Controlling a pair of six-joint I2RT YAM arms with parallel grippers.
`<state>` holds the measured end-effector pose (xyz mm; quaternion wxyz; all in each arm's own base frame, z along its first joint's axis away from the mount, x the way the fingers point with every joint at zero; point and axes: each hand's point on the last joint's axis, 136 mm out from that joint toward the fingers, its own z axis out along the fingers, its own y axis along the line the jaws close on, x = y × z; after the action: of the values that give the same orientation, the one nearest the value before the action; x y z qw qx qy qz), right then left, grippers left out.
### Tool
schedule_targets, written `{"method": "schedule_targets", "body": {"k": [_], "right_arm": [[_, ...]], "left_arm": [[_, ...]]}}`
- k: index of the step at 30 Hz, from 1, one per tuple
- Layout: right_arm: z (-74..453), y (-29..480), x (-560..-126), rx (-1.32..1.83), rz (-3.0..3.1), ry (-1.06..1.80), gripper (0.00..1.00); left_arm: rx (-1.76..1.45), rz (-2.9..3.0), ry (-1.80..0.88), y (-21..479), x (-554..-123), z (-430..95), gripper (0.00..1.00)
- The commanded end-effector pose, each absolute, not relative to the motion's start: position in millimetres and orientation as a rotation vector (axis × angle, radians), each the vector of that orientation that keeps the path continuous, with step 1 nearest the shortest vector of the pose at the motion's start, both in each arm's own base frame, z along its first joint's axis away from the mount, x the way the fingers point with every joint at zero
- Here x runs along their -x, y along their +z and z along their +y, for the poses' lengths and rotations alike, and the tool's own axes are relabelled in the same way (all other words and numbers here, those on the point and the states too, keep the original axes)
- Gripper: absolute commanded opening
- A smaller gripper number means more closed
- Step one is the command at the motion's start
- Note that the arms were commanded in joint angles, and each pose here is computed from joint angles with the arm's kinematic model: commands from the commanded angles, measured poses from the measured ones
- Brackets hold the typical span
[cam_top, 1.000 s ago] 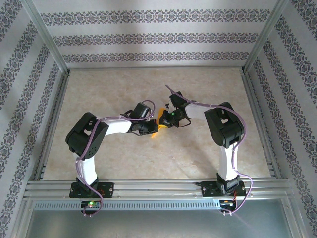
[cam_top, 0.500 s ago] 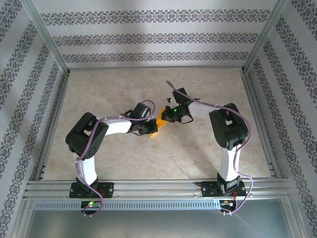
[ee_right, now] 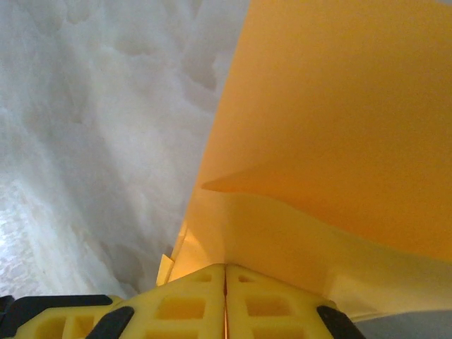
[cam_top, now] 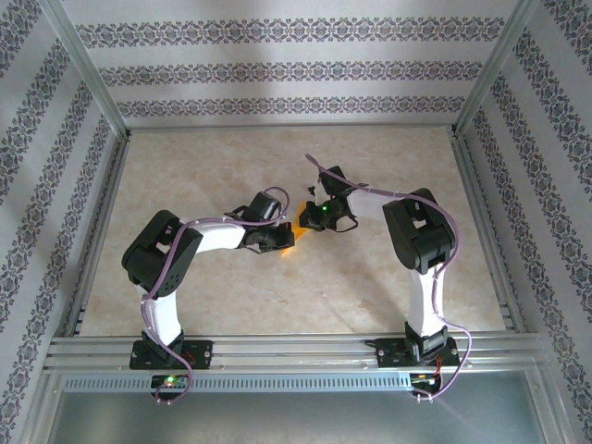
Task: Fold a paper plane with a square sheet of paper (pick it up from the middle)
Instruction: Fold the wing for the fifth time at the center of the table, then turn over a paper plane at the top-center of the table.
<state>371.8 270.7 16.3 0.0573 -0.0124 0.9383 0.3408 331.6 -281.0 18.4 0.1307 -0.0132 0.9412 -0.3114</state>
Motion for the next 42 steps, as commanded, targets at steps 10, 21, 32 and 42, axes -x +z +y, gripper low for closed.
{"method": "schedule_targets", "body": {"k": [10, 21, 32, 42], "right_arm": [[205, 1, -431, -0.164, 2.78, 0.954, 0.09], [156, 11, -476, -0.29, 2.688, 0.899, 0.1], [145, 99, -456, -0.282, 2.552, 0.82, 0.22], [161, 89, -391, -0.372, 2.676, 0.648, 0.44]], "left_arm": [[0.105, 2.967, -0.701, -33, -277, -237, 0.0], [0.097, 2.956, -0.714, -30, -280, -240, 0.0], [-0.018, 2.71, -0.979, 60, -322, -282, 0.12], [0.201, 2.52, -0.769, 110, -356, -198, 0.56]]}}
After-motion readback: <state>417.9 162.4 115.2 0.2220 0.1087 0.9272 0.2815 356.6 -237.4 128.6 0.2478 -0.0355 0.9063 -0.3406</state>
